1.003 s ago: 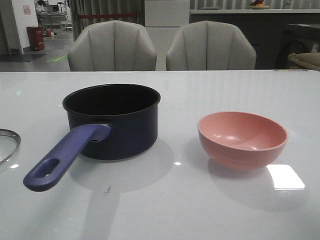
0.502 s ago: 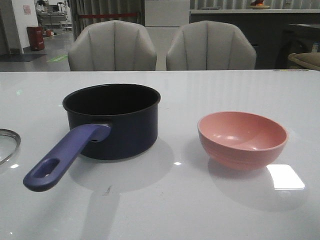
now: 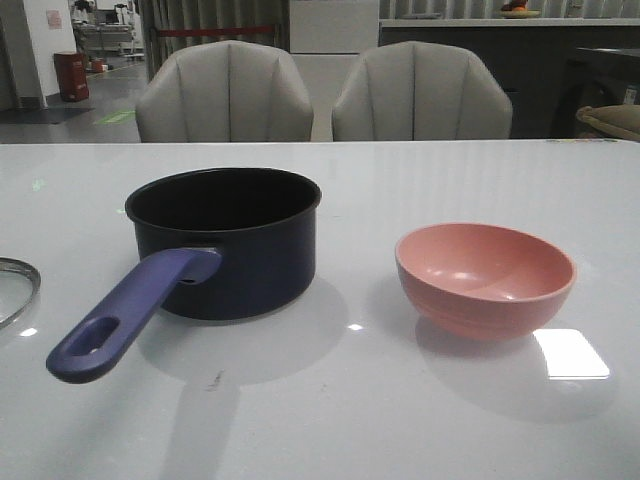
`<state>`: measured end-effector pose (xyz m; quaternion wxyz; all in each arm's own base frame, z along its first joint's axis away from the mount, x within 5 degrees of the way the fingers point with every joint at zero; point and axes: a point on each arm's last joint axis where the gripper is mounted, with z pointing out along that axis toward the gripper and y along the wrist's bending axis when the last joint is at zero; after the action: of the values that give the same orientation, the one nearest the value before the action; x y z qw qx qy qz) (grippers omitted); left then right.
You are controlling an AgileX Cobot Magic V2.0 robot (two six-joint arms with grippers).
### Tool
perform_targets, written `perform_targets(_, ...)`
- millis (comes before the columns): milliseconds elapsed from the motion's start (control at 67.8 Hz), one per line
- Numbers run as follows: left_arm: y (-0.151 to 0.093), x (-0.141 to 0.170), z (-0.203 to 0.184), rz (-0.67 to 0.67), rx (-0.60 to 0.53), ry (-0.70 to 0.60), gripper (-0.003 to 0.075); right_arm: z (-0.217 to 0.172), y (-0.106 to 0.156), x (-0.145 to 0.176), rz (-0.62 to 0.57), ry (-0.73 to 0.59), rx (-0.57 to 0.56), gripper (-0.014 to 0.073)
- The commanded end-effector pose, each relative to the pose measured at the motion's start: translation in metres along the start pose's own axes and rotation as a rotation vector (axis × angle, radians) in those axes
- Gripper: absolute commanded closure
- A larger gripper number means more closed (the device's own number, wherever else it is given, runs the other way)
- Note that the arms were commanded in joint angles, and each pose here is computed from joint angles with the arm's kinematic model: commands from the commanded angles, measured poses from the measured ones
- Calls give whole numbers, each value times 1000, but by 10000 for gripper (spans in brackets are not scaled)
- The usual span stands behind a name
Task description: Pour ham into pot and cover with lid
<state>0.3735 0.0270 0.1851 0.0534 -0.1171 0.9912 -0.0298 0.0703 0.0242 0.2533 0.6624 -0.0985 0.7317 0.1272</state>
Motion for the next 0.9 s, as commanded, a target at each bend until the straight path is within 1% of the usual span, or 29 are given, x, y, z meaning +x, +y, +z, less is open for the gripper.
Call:
perform_targets(0, -3, -4, -25, 9, 10, -69, 283, -1, -1, -15, -4, -93, 14, 433)
perform_targets(44, -3, -4, -25, 9, 10, -69, 348, -1, -1, -15, -4, -93, 14, 433)
perform_targets(133, -3, -4, -25, 9, 10, -69, 436, -1, -1, -15, -4, -93, 14, 433)
perform_targets(192, -3, -4, -25, 9, 10, -69, 477, -1, -1, -15, -4, -93, 14, 433)
perform_targets(280, -3, -3, -25, 9, 9, -61, 517, -1, -1, -15, -4, -93, 14, 433)
perform_targets(369, -3, -2, -25, 9, 7, -48, 534, -1, -1, -15, -4, -93, 14, 433)
perform_targets(546, -4, -3, -36, 11, 10, -61, 534, -1, -1, -15, -4, -93, 14, 433)
perform_targets(738, -7, -8, -70, 17, 26, -163, 534, -1, -1, -15, -4, -93, 14, 433)
perform_targets(870, -12, -11, -109, 29, 64, -280, 534, -1, -1, -15, -4, -93, 14, 433)
perform_targets(885, -12, -11, -109, 31, 66, -278, 534, -1, -1, -15, -4, -93, 14, 433)
